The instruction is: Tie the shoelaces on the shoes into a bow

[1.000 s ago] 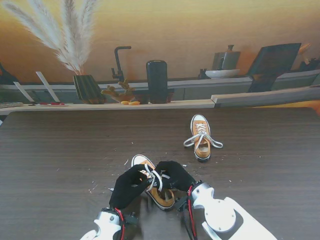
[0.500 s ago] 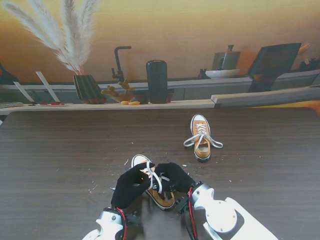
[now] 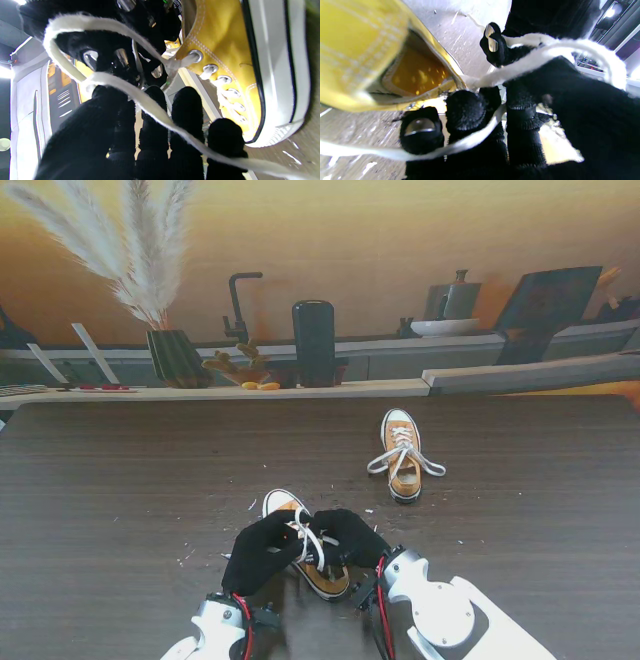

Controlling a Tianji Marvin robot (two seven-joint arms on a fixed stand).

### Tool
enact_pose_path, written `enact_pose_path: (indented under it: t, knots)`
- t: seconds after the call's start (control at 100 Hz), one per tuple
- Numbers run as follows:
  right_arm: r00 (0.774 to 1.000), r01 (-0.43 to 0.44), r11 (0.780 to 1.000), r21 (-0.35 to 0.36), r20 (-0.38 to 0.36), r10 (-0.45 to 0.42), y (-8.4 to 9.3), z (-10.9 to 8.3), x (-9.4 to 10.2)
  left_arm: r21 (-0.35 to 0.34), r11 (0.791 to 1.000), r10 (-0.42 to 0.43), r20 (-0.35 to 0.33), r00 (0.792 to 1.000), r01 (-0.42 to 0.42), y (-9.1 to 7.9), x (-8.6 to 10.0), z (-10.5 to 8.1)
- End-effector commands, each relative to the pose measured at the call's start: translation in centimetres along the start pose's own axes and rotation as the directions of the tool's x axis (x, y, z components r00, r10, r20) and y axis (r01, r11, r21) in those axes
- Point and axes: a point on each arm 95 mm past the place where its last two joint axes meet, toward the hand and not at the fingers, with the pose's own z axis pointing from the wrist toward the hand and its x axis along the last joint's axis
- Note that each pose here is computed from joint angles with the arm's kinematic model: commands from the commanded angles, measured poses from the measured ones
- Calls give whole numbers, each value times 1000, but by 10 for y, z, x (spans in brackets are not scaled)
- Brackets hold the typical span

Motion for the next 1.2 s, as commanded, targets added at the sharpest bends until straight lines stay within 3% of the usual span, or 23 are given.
enact_pose_path:
  t: [0.0, 0.67, 1.06, 1.19]
  knots:
    - [1000, -4, 1000, 0, -15, 4, -1, 2, 5, -42, 999, 7, 2, 1000, -7, 5, 0, -4]
    - [1000, -21, 997, -78, -18, 20, 2, 2, 6, -34, 999, 41, 25, 999, -40, -3, -6, -12]
    - [999, -31, 996, -78, -14, 30, 2, -1, 5, 8, 999, 33, 49, 998, -33, -6, -7, -9]
    - [1000, 5, 996, -94, -26, -7, 2, -1, 5, 15, 1000, 14, 46, 999, -14, -4, -6, -8]
